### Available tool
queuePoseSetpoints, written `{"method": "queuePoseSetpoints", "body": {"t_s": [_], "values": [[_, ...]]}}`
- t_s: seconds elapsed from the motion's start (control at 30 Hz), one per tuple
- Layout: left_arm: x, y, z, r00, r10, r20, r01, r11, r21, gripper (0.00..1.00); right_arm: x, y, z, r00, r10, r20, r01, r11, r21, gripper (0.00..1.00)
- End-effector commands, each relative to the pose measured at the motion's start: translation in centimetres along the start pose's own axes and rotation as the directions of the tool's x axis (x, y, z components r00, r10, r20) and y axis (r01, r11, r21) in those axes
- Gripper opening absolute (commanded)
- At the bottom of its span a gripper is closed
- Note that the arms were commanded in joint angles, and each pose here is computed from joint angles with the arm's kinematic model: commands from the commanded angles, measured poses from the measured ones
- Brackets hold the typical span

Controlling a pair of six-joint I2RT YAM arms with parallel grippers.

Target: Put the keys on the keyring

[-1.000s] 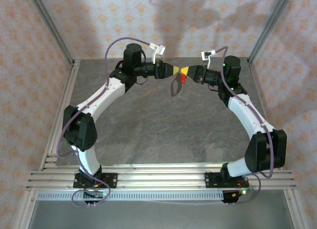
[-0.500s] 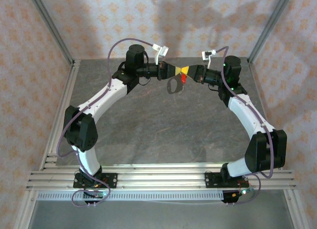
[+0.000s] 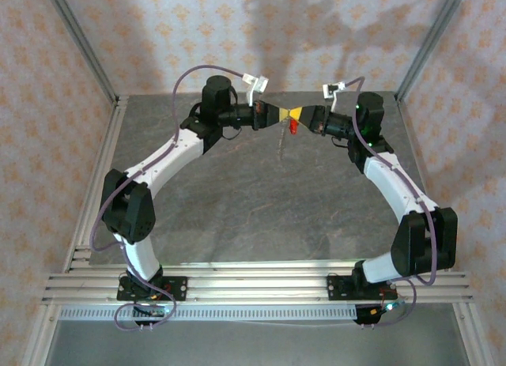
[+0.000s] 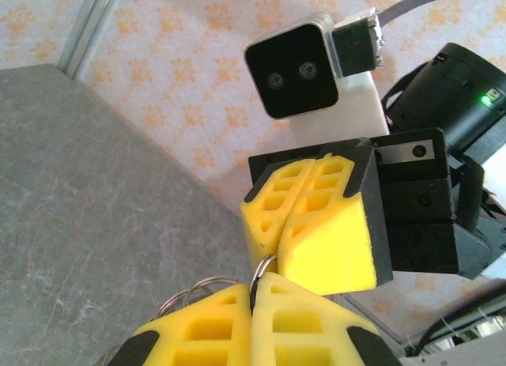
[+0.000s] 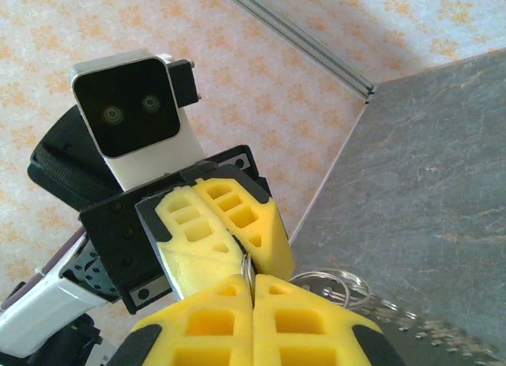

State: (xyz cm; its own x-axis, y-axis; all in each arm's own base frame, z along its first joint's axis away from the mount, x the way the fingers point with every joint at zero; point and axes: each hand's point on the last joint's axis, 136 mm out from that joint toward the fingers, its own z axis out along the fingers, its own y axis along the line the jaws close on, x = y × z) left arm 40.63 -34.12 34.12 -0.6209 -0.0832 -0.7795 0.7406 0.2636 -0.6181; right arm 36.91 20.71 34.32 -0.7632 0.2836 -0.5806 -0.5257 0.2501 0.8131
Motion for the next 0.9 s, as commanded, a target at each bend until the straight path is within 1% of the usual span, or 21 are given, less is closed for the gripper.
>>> {"method": "queuePoseSetpoints", "body": {"t_s": [0.0, 0.13, 0.23, 0.43, 0.5, 0.57, 0.67, 0.73, 0.77, 0.8, 0.87], "values": [[-2.3, -2.7, -0.8, 0.993, 0.04, 0.115, -0.042, 0.999, 0.021, 0.0, -1.0, 2.6, -0.6, 0.995, -0.078, 0.063, 0.08, 0.996, -0.031, 0.0], [-2.2, -3.3, -0.6, 0.993, 0.034, 0.116, -0.04, 0.998, 0.055, 0.0, -1.2, 2.8, -0.7, 0.994, -0.074, 0.079, 0.077, 0.996, -0.043, 0.0], [-2.2, -3.9, -0.3, 0.993, 0.03, 0.117, -0.04, 0.996, 0.086, 0.05, -1.2, 2.7, -0.6, 0.995, -0.07, 0.077, 0.074, 0.996, -0.046, 0.0], [-2.3, -4.7, 0.3, 0.993, 0.038, 0.116, -0.051, 0.993, 0.105, 0.07, -1.2, 2.6, -0.4, 0.995, -0.07, 0.074, 0.074, 0.996, -0.049, 0.0], [-2.4, -4.8, 0.4, 0.992, 0.039, 0.118, -0.052, 0.993, 0.107, 0.06, -1.2, 2.5, -0.3, 0.995, -0.066, 0.073, 0.07, 0.996, -0.047, 0.0], [-2.6, -4.8, 0.4, 0.991, 0.038, 0.125, -0.051, 0.993, 0.104, 0.0, -1.1, 2.4, -0.3, 0.995, -0.064, 0.073, 0.068, 0.997, -0.045, 0.0], [-2.8, -4.3, 0.4, 0.99, 0.023, 0.139, -0.034, 0.997, 0.076, 0.0, -1.2, 2.3, -0.5, 0.995, -0.059, 0.085, 0.062, 0.998, -0.034, 0.0], [-3.1, -4.1, 0.1, 0.987, 0.014, 0.162, -0.023, 0.998, 0.056, 0.0, -1.2, 2.5, -0.7, 0.993, -0.062, 0.098, 0.065, 0.998, -0.026, 0.18], [-3.3, -4.1, -0.1, 0.984, 0.011, 0.179, -0.02, 0.999, 0.049, 0.0, -1.3, 2.5, -0.8, 0.992, -0.064, 0.107, 0.067, 0.998, -0.021, 0.24], [-3.5, -4.1, -0.2, 0.981, 0.007, 0.194, -0.015, 0.999, 0.039, 0.0, -1.3, 2.7, -1.0, 0.991, -0.065, 0.114, 0.068, 0.998, -0.019, 0.28], [-3.7, -4.2, -0.5, 0.977, 0.004, 0.213, -0.011, 0.999, 0.03, 0.0, -1.3, 3.0, -1.2, 0.99, -0.071, 0.123, 0.074, 0.997, -0.019, 0.34]]}}
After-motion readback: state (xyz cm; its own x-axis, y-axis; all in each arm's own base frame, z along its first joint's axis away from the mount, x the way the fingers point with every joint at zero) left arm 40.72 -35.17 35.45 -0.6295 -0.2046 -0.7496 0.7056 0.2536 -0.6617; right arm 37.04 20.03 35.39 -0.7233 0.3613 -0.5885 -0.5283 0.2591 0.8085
